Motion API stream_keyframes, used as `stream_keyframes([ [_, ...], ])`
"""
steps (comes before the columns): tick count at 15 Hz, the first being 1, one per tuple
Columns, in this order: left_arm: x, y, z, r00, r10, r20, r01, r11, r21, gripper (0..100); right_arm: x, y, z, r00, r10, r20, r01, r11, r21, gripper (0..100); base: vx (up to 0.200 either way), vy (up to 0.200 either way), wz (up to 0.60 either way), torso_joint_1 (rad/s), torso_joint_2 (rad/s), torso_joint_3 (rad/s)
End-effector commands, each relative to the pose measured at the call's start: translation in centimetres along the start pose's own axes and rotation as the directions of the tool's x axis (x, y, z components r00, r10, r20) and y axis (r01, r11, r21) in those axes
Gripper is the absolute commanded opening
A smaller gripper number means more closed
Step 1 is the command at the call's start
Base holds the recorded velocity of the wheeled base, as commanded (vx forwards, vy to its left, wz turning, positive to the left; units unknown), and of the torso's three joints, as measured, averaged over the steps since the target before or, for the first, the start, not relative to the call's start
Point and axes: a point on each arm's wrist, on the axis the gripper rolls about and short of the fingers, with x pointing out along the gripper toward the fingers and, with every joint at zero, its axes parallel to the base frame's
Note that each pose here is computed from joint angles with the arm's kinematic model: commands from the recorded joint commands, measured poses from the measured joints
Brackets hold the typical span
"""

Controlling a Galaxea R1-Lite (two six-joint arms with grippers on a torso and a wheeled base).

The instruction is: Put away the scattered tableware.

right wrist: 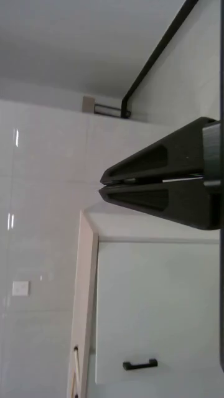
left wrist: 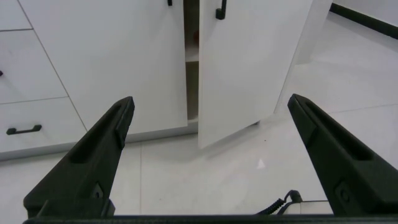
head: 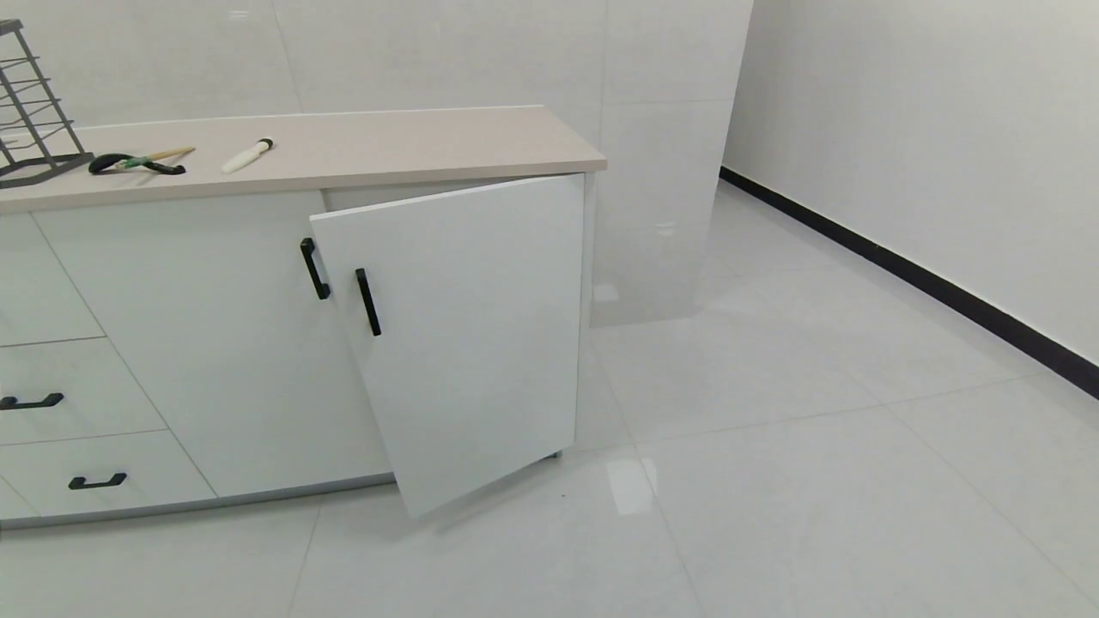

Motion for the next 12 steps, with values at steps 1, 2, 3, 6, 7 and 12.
stream_keyframes([
  [1,0.0,0.0,0.0,1.000,-0.001,0.001,0.001,1.000,0.000,100,-8.3,1.7,0.2,0.999,-0.006,0.051,0.004,0.999,0.049,0,0.000,0.000,0.00,0.000,0.00,0.000],
  [2,0.0,0.0,0.0,1.000,-0.001,0.001,0.001,1.000,0.000,100,-9.7,2.0,-0.5,0.999,0.018,0.034,-0.021,0.996,0.081,0,0.000,0.000,0.00,0.000,0.00,0.000],
  [3,0.0,0.0,0.0,1.000,-0.001,0.001,0.001,1.000,0.000,100,-11.0,2.2,-1.3,0.999,0.030,0.022,-0.032,0.996,0.083,0,0.000,0.000,0.00,0.000,0.00,0.000],
  [6,0.0,0.0,0.0,1.000,0.001,0.001,-0.001,1.000,0.000,100,-11.4,2.3,-2.7,0.997,0.035,-0.075,-0.027,0.994,0.108,0,0.000,0.000,0.00,0.000,0.00,0.000],
  [7,0.0,0.0,0.0,1.000,0.002,0.001,-0.002,1.000,0.006,100,-11.5,2.3,-3.7,0.986,0.028,-0.166,-0.008,0.993,0.117,0,0.000,0.000,0.00,0.000,0.00,0.000],
  [12,0.0,0.0,0.0,1.000,0.010,0.002,-0.010,1.000,0.006,100,-12.5,2.0,-6.6,0.876,-0.164,-0.453,0.153,0.986,-0.062,0,0.160,0.160,0.00,0.003,0.00,0.001],
])
